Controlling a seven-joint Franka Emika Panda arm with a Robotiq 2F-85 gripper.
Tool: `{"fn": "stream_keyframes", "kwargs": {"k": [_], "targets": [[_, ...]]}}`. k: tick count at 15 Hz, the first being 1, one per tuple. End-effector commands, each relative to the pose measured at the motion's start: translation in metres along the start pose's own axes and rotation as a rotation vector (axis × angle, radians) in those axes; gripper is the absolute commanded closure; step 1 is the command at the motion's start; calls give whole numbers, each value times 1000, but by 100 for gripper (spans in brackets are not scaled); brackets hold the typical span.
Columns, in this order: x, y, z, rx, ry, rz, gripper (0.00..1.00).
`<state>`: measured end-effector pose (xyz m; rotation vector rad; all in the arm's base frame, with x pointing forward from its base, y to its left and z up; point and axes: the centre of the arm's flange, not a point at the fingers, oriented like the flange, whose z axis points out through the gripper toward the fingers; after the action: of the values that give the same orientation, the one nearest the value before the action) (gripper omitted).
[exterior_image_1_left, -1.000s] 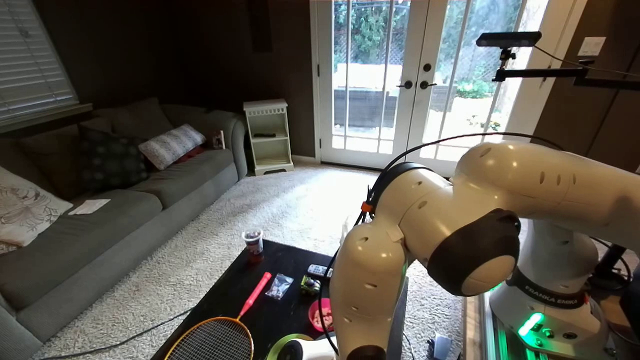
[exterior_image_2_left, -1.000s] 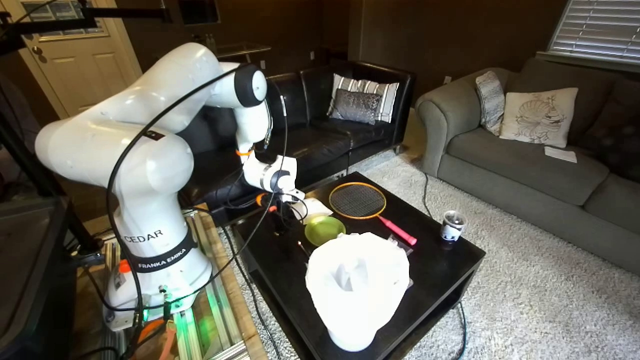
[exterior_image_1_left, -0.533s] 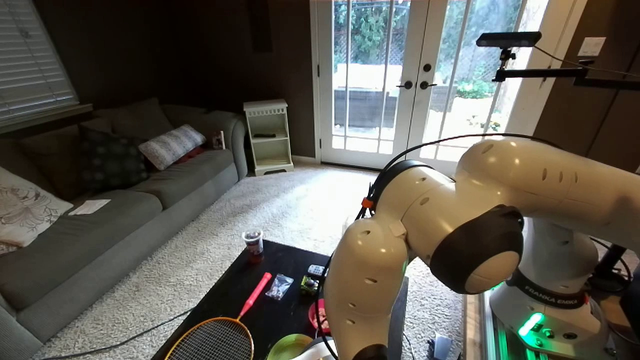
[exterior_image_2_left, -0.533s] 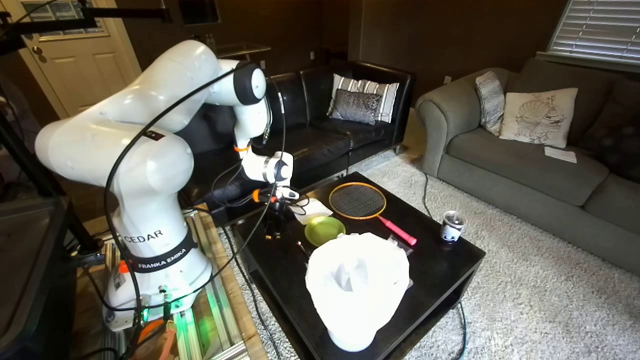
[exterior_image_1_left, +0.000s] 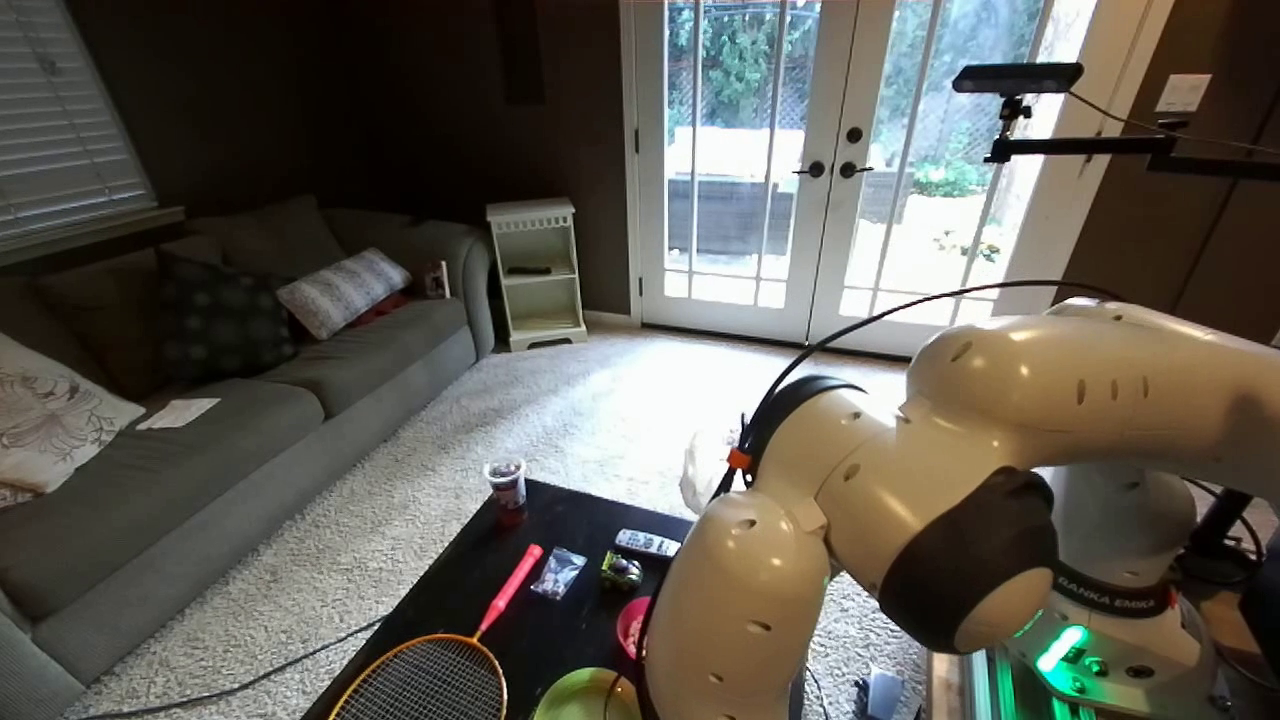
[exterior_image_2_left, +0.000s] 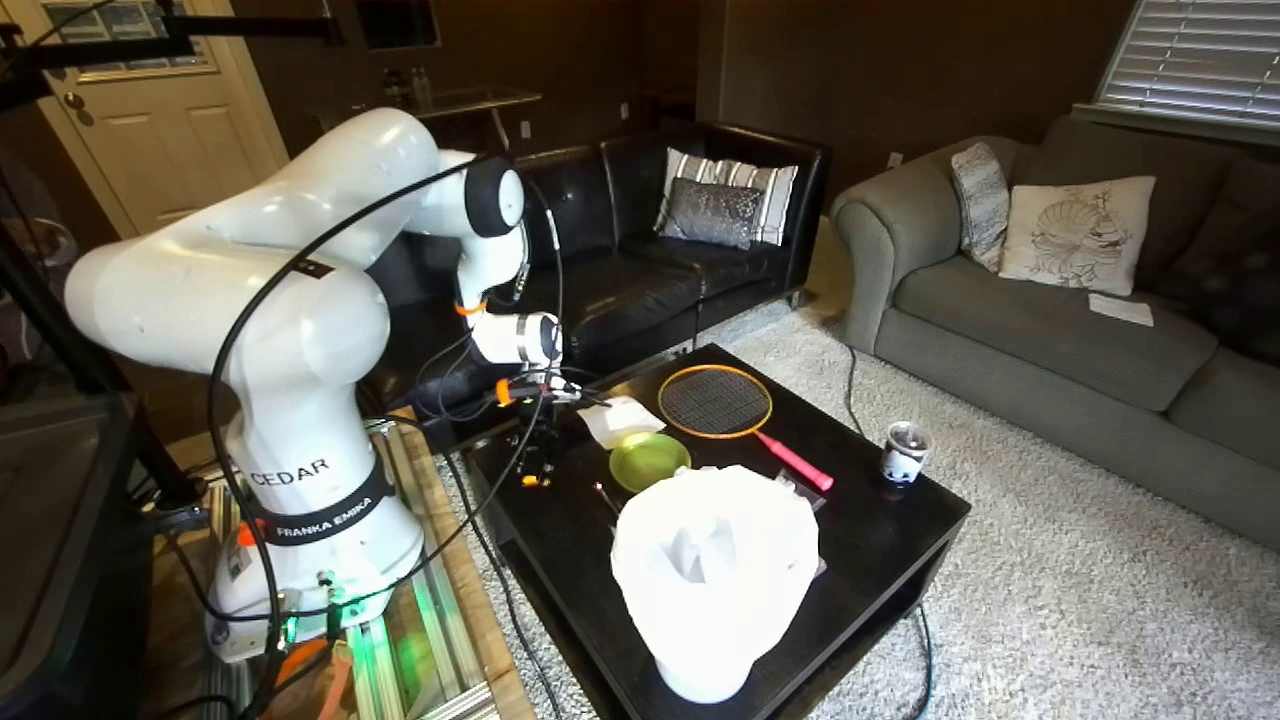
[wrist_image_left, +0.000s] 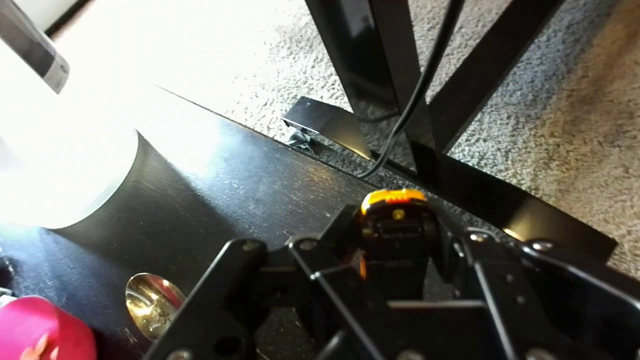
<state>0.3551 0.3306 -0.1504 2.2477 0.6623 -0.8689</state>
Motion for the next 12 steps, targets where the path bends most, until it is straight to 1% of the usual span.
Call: {"fn": "stream_keyframes", "kwargs": {"k": [1,5,9,12], "targets": [[28,-25,3,-173,-15,-60,87],[32,-38,14,-309,-12,-81,87],[37,-39,18,-406,6,-92,87],[38,-36,12,-471,27,-93,87]]}}
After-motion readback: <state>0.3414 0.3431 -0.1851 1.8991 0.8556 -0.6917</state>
